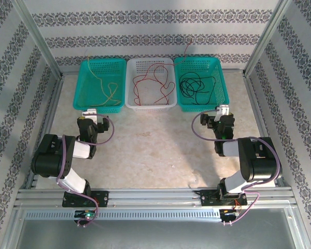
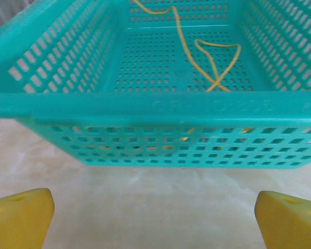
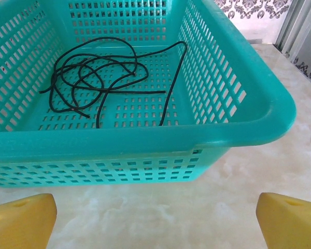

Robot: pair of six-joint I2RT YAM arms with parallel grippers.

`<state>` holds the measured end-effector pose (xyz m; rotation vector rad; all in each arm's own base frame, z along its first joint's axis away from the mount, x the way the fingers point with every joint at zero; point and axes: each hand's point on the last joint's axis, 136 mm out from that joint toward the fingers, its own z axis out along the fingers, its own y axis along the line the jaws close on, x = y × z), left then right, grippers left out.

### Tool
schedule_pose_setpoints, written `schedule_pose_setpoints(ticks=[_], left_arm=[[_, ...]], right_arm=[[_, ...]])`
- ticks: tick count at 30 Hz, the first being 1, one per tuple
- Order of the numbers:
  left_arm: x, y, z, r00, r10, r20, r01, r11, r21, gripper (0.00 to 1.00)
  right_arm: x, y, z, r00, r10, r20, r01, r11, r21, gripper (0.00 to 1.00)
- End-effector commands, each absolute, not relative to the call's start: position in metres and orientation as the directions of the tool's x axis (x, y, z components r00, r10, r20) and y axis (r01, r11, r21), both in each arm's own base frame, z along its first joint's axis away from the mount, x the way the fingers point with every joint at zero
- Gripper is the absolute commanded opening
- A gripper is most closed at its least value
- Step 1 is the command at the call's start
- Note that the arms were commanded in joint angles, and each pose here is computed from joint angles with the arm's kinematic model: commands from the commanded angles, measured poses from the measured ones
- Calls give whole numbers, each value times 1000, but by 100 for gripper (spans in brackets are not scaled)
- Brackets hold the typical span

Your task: Untangle the cables

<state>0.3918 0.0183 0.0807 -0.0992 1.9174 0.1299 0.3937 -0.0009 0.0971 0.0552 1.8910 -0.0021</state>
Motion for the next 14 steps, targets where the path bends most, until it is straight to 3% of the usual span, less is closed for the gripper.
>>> schedule_pose_setpoints(ticks=[1,14], left_arm=[[400,4,89,-320,35,-947,-35,998,48,99],[401,3,87,-334,20,-943,-16,1000,27,99]], right_arm=[[398,0,107,-282,14,-959,44,999,2,98],[398,1,106,-289,34,-957,11,999,33,98]])
